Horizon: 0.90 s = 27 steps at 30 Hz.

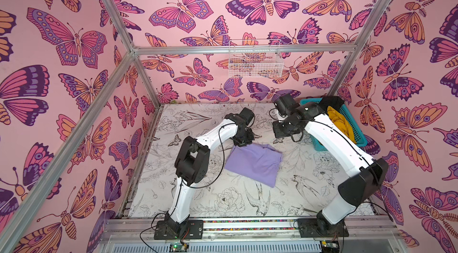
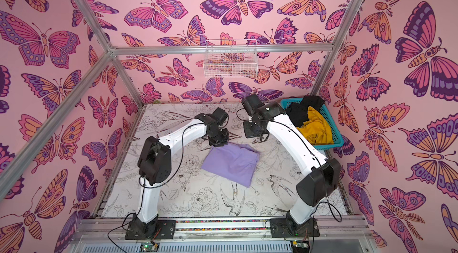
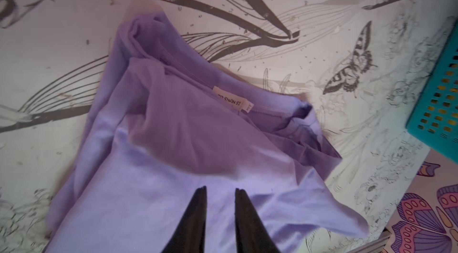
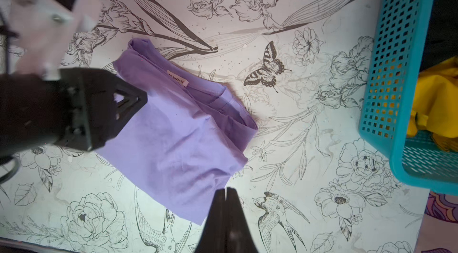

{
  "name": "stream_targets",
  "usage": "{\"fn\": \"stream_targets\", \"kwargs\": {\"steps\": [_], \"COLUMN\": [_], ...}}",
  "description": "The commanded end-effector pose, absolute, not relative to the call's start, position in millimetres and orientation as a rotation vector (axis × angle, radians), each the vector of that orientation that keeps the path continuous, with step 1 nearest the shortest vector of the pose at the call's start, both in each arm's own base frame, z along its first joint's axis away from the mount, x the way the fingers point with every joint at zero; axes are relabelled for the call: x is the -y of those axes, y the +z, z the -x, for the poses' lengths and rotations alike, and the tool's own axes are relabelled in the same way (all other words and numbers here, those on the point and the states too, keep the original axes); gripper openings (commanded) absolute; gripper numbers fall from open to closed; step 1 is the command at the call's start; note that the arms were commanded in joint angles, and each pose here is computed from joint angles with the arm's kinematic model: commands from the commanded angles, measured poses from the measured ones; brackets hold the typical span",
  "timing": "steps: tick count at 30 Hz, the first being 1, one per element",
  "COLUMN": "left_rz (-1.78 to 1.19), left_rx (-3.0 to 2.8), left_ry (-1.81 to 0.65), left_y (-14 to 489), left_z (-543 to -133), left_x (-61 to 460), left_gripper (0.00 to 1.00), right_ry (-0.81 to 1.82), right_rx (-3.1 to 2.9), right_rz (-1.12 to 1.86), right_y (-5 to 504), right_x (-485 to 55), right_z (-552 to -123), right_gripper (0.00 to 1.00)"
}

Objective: Fold and stack t-shirts
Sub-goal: Smooth out the T-shirt at the center of the board.

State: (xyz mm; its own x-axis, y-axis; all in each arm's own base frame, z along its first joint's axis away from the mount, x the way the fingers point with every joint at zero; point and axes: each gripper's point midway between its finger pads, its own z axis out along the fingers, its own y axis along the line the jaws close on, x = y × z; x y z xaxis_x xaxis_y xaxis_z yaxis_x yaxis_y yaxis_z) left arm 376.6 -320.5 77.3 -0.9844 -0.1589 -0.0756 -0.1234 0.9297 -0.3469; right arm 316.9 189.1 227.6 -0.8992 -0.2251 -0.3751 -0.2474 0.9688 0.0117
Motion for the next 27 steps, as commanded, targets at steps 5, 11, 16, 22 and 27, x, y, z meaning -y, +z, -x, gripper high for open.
{"fn": "stream_targets", "kwargs": {"steps": [5, 11, 16, 22, 27], "left_rz": [0.172, 0.048, 0.013, 0.037, 0.042], "left_rx": [-3.016, -2.993, -2.941, -2.959, -2.961], "left_ry": [-0.421, -0.48, -0.493, -0.404, -0.267], "left_y": [51.4, 34.2, 44.0, 33.9, 41.0], "left_z": [-384.6, -412.7, -428.7, -432.8, -423.9], "left_x": [313.3, 340.6, 347.9, 331.2, 307.2], "left_gripper": [0.19, 0.18, 0.2, 0.21, 0.2], "right_ry": [0.028, 0.061, 0.085, 0.121, 0.051], "right_rx": [-2.843, -2.844, -2.902, -2.983, -2.982], "right_rz": [0.301, 0.321, 0.334, 0.354, 0.406], "right_y": [206.6, 210.9, 194.0, 158.6, 122.2], "right_x": [-174.0, -178.5, -187.2, -202.9, -206.5], "right_z": [-280.5, -252.6, -231.1, -207.4, -217.2], "right_gripper": [0.0, 0.0, 0.0, 0.0, 0.0]}}
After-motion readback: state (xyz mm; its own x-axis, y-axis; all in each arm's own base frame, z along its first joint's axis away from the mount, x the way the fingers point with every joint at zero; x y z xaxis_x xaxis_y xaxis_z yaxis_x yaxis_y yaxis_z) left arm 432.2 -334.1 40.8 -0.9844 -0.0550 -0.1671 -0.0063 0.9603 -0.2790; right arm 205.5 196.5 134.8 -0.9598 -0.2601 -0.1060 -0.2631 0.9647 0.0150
